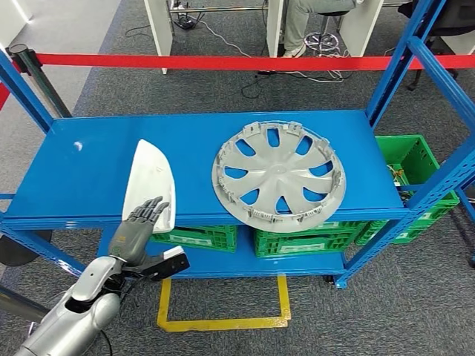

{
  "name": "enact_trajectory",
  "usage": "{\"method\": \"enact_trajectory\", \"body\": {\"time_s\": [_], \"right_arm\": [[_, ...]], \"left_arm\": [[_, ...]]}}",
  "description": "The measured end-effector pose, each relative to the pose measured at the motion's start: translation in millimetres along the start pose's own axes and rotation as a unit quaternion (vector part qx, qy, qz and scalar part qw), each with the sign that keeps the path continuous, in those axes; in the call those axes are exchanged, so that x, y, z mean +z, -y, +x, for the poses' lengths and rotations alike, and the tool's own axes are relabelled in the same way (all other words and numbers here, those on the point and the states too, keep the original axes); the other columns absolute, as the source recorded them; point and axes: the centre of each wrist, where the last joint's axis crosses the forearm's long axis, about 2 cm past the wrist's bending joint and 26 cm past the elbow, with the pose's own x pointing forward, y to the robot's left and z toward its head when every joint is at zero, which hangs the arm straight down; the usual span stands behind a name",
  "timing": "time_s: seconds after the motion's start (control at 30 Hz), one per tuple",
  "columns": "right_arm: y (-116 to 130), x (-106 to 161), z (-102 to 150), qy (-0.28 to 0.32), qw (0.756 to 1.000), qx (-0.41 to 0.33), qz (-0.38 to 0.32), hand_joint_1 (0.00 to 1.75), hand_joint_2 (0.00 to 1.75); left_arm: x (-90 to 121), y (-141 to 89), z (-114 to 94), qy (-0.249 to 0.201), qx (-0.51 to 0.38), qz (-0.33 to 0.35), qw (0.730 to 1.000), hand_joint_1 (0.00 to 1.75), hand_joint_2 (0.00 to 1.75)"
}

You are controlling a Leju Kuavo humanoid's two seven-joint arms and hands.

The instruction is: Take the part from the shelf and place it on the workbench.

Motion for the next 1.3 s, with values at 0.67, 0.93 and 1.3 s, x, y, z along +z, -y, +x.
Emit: {"method": "enact_trajectory", "body": {"time_s": [0.67,0.93,1.3], "right_arm": [[2.9,3.2,-0.6,0.0,1.0,-0.001,-0.009,0.0,0.0],[6.0,2.7,-1.4,-0.003,1.0,-0.007,0.006,0.0,0.0],[10.2,0.6,-1.6,-0.006,1.0,-0.013,0.002,0.0,0.0]], "left_arm": [[-10.0,-3.9,-9.8,-0.012,-0.021,0.006,1.0,1.75,1.75],[-20.4,-11.0,-10.8,-0.004,-0.067,0.032,0.997,1.75,1.75],[-30.5,-26.7,-0.3,0.02,-0.11,0.077,0.991,1.75,1.75]]}}
